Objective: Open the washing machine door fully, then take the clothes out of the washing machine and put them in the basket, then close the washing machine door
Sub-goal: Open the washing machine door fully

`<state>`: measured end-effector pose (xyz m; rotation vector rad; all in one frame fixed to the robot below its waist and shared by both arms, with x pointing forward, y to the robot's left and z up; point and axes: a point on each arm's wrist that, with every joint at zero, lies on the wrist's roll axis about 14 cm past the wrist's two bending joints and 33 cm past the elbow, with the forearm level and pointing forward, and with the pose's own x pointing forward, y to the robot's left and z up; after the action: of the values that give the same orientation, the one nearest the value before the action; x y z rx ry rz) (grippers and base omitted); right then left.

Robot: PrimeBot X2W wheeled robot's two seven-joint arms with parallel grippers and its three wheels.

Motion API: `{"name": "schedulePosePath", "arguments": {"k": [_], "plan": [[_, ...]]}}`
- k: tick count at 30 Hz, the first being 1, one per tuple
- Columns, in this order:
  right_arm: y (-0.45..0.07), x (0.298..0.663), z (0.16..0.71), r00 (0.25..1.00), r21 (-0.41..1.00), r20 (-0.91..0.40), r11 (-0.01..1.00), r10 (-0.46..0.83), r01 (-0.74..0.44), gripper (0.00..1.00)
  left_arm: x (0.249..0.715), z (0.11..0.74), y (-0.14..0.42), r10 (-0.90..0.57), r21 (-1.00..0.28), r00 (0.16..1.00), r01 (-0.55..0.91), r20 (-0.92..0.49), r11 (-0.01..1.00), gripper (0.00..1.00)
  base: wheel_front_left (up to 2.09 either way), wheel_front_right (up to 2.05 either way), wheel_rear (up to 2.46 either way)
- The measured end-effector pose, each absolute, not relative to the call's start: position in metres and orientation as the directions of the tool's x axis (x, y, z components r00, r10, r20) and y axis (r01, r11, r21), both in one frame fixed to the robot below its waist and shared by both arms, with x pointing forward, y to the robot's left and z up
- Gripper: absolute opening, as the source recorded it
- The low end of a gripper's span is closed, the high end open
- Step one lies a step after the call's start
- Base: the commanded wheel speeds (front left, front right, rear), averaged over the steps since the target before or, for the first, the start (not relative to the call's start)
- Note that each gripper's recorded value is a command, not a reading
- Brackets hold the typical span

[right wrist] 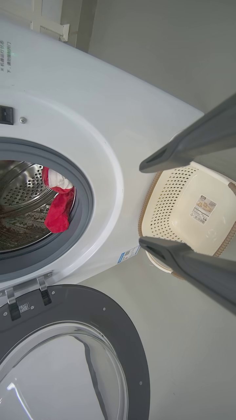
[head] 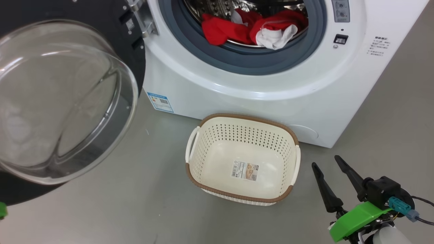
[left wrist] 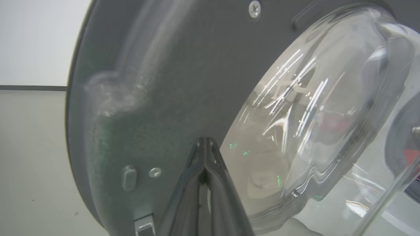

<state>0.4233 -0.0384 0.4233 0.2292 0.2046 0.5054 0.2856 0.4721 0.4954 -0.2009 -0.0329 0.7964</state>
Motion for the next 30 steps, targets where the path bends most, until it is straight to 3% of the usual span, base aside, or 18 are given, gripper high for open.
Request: {"name": "schedulePosePath", "arguments": {"k": [23,30], "plan": [[-0.046,0.434,0.418,0.866,0.259,-0.140,0.862,0.480,-0.436,1.00,0.299,0.496,0.496,0.752,-0.170,0.656,-0.749,-0.064,0.640,0.00,0.00,0.00,0.00],[-0.045,0.433,0.428,0.868,0.251,-0.119,0.861,0.481,-0.443,1.00,0.304,0.503,0.487,0.727,-0.208,0.686,-0.717,-0.038,0.666,0.00,0.00,0.00,0.00]]}}
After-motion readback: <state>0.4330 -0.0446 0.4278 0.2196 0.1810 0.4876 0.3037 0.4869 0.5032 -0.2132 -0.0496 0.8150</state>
